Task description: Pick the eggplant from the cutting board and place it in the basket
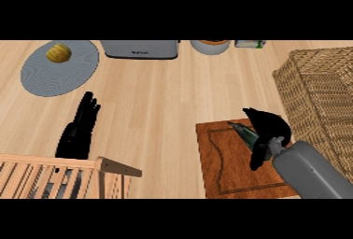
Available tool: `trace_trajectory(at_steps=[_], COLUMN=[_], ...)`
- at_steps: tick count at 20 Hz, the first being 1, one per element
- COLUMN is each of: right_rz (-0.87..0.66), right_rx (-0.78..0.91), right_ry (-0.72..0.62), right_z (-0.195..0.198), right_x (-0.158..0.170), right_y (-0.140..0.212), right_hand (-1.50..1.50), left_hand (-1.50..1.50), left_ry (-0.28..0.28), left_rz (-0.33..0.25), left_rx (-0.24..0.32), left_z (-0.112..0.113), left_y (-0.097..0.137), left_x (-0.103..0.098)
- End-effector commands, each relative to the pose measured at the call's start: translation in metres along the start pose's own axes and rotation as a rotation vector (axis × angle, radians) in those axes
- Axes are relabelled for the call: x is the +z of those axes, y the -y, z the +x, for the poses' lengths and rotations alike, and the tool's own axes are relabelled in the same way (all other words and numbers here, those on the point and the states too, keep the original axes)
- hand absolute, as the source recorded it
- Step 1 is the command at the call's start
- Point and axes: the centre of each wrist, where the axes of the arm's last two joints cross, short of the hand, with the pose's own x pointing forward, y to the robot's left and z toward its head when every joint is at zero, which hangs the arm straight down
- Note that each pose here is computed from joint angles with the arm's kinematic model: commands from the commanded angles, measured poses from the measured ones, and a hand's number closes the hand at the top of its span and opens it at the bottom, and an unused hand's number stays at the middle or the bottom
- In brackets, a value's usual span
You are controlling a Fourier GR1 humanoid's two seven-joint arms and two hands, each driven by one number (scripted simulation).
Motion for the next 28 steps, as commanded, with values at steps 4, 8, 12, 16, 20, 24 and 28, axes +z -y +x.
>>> trace_trajectory(at_steps=[4, 8, 12, 16, 20, 24, 28], right_rz=[0.006, 0.008, -0.012, 0.082, 0.068, 0.051, 0.025], right_rx=[0.001, -0.004, -0.017, 0.026, 0.123, 0.165, 0.18], right_ry=[0.0, -0.015, -0.013, 0.019, 0.083, 0.104, 0.115], right_z=[0.007, -0.008, 0.005, -0.014, 0.009, -0.01, 0.0], right_x=[-0.003, -0.014, -0.014, -0.021, -0.025, -0.024, -0.021], right_y=[-0.008, -0.01, -0.019, -0.031, -0.036, -0.028, -0.038], right_hand=[-1.5, -1.5, -1.5, 1.5, 1.5, 1.5, 1.5], left_hand=[0.0, 0.0, 0.0, 0.0, 0.0, 0.0, 0.0], left_ry=[0.095, 0.095, 0.107, 0.103, 0.124, 0.1, 0.102], left_rz=[-0.013, -0.019, -0.028, -0.038, -0.027, -0.036, -0.04], left_rx=[0.024, 0.022, 0.017, 0.011, 0.02, 0.042, 0.036], left_z=[0.026, 0.009, 0.014, 0.027, 0.021, 0.018, 0.018], left_y=[0.012, -0.01, 0.014, -0.003, 0.016, 0.014, -0.002], left_x=[0.002, 0.012, 0.011, 0.009, -0.009, 0.01, 0.01])
